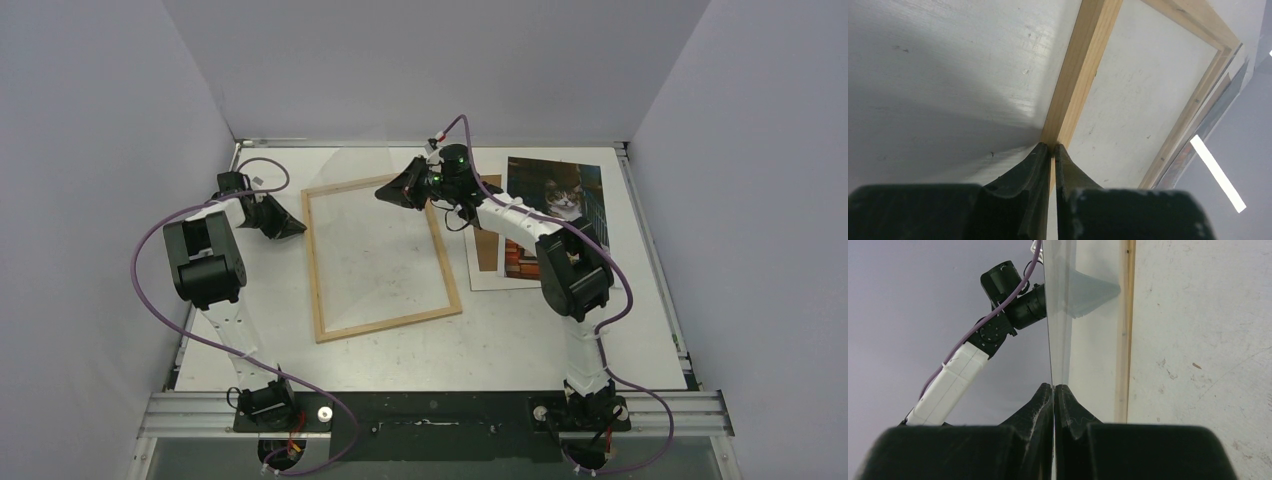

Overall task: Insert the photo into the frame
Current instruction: Place the photo frame item in the photo frame.

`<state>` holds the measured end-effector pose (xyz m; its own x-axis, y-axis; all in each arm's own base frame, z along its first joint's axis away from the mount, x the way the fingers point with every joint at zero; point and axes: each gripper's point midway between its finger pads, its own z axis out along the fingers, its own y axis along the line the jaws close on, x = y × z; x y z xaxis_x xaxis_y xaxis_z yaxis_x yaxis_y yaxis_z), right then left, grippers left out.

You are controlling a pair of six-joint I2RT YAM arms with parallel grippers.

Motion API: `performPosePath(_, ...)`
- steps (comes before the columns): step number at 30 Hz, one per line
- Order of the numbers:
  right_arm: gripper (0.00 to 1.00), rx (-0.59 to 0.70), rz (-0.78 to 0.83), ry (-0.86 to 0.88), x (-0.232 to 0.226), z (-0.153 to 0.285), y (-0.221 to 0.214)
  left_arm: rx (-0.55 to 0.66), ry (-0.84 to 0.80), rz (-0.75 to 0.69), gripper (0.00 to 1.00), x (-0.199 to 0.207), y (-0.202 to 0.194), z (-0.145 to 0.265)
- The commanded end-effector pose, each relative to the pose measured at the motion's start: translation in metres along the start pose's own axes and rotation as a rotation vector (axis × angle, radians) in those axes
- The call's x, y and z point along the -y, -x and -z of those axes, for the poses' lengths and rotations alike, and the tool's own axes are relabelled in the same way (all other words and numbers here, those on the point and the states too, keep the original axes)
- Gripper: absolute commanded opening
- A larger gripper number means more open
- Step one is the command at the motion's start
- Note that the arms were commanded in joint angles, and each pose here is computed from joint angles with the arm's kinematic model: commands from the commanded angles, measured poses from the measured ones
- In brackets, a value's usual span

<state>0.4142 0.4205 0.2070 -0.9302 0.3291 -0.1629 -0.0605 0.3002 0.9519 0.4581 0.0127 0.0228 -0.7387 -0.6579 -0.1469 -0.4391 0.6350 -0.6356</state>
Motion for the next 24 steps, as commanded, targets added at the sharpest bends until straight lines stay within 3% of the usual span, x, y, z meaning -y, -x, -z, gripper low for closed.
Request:
performPosePath(1, 0.00, 0.025, 0.038, 0.042, -0.019, 0.000, 0.004, -0.020, 0.047, -0.019, 0.06, -0.012, -0.005, -0.013)
performPosePath(24, 0.00, 0.000, 0.015, 0.024, -0.016, 0.017, -0.012, -0.029, 0.051, -0.020, 0.06, -0.014, -0.003, -0.017)
